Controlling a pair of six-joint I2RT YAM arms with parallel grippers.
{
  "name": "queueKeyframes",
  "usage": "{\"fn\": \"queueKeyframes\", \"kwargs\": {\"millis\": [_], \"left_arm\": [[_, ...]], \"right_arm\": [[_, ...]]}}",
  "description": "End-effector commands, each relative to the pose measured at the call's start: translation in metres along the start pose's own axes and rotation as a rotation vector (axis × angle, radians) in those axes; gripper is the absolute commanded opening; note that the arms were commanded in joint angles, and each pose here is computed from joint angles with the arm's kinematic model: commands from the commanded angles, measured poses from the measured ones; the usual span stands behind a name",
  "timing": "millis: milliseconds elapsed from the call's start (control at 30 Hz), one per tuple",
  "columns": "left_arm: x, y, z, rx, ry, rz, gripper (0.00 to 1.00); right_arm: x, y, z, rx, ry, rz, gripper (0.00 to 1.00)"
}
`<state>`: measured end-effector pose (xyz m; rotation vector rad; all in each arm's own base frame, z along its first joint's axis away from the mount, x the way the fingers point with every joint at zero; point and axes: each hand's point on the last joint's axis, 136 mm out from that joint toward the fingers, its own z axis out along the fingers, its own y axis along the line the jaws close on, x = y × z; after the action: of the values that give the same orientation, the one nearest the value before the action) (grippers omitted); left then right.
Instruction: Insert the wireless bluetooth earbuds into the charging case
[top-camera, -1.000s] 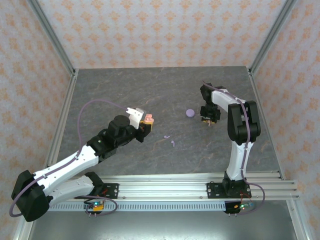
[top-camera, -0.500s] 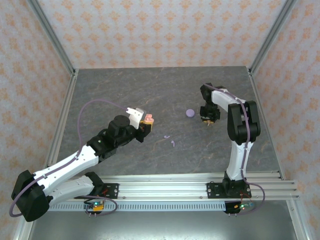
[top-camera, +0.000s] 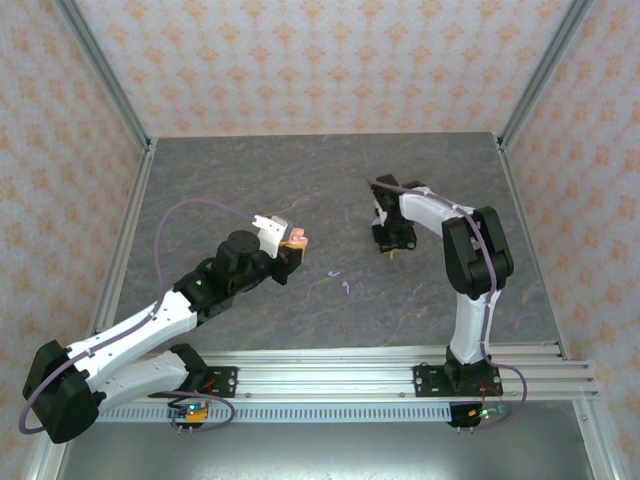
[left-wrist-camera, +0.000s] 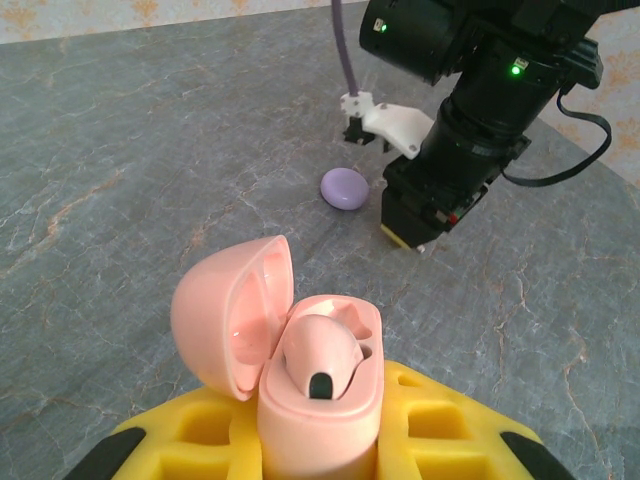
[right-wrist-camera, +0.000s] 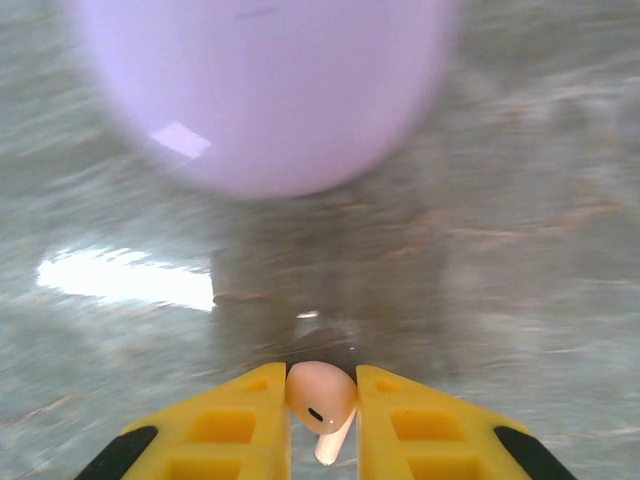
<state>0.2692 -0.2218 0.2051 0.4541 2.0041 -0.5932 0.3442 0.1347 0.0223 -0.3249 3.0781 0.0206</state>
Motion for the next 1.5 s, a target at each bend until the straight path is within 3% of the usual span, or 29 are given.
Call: {"fn": "queueKeyframes", "kwargs": {"millis": [0,100,533,833,1467], "left_arm": [[-0.007,-0.004,-0.006,0.008,-0.015,0.005,0.03],[-0.007,-0.004,-0.006,0.01,-0.015,0.003,0.03],[-0.008,-0.004,-0.008,0.005,-0.015,0.007,0.04],[-0.01,-0.005,-0.008,0.009,-0.019,0.008,0.04],[-0.009,-0.005,-0.005,0.011,-0.011,0.007,0.04]], "right_arm": [[0.002,0.016,-0.01,-0.044,-0.027,-0.097,0.21],[0.002,0.017,-0.008,-0.027,-0.023,-0.103,0.22],[-0.003,0.024,-0.015,-0.075,-0.056,0.114,0.46],[-0.004,0.013,-0.022,-0.016,-0.083,0.27,0.46],[0.001,0.015,-0.001,-0.002,-0.008,0.276,0.37]]}}
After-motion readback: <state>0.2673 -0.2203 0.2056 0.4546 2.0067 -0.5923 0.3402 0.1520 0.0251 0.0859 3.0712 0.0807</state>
